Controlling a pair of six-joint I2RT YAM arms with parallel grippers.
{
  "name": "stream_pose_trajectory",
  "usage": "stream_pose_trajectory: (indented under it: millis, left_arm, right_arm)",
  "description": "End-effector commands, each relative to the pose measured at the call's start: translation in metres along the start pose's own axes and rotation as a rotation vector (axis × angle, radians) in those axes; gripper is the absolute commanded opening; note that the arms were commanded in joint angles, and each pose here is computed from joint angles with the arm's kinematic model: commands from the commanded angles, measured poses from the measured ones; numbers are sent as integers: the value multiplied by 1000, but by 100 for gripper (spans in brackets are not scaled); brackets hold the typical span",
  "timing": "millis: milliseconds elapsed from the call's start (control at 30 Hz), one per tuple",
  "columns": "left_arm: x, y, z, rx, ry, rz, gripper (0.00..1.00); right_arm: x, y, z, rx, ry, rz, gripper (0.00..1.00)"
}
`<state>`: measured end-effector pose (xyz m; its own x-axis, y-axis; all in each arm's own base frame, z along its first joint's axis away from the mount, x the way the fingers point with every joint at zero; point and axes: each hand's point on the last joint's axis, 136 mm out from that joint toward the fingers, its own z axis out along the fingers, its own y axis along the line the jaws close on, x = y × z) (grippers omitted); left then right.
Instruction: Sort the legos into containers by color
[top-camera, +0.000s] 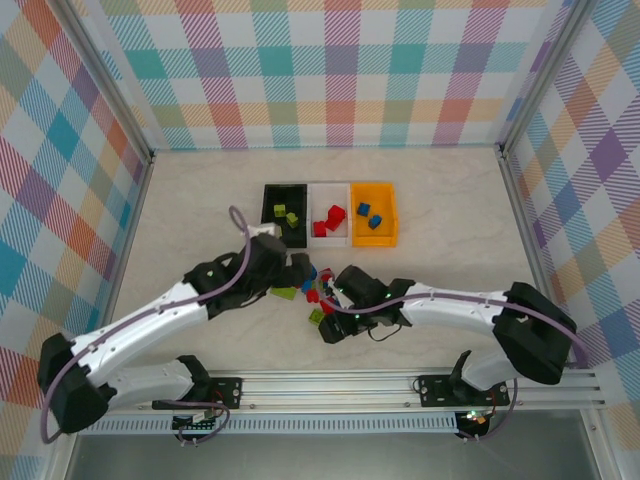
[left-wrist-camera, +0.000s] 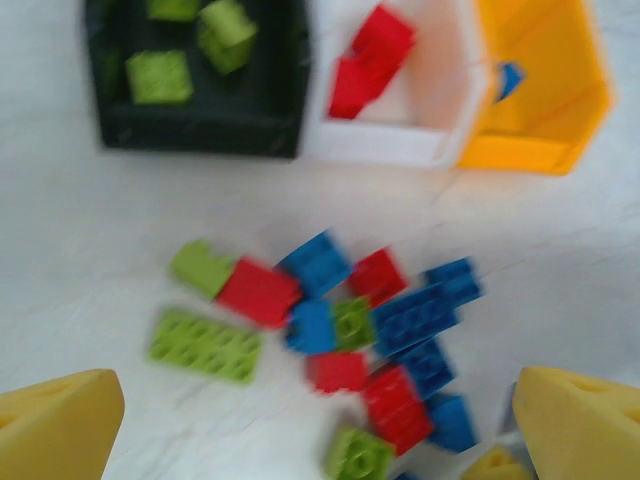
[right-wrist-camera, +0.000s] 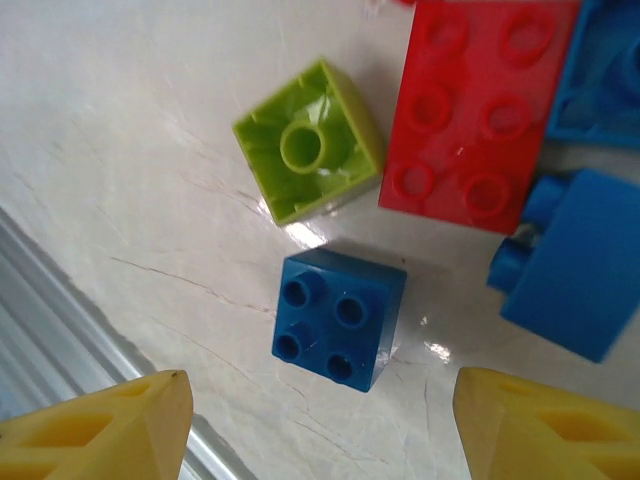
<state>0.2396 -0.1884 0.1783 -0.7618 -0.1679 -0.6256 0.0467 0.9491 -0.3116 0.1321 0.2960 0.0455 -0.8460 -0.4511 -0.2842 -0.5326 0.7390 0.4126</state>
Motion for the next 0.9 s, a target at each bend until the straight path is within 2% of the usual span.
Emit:
stream_pose_trajectory:
  millis: [0, 200, 567, 800, 867]
  left_arm:
    - [10, 31, -13, -56, -35, -86, 100]
    - [23, 56, -19, -91, -52, -135, 100]
    - [22, 56, -17, -102, -59, -129, 100]
    - [27, 57, -12, -110, -43, -131, 100]
    - [27, 57, -11, -109, -43, -132, 100]
  right_arm:
    - [3, -1, 9, 62, 16, 2, 70]
    - [6, -4, 24, 193, 53, -58, 68]
    - [0, -13, 31, 405, 87, -184, 59]
    - [-12, -8, 32, 407, 49, -211, 50]
    - [-17, -4, 33, 393, 30, -215, 51]
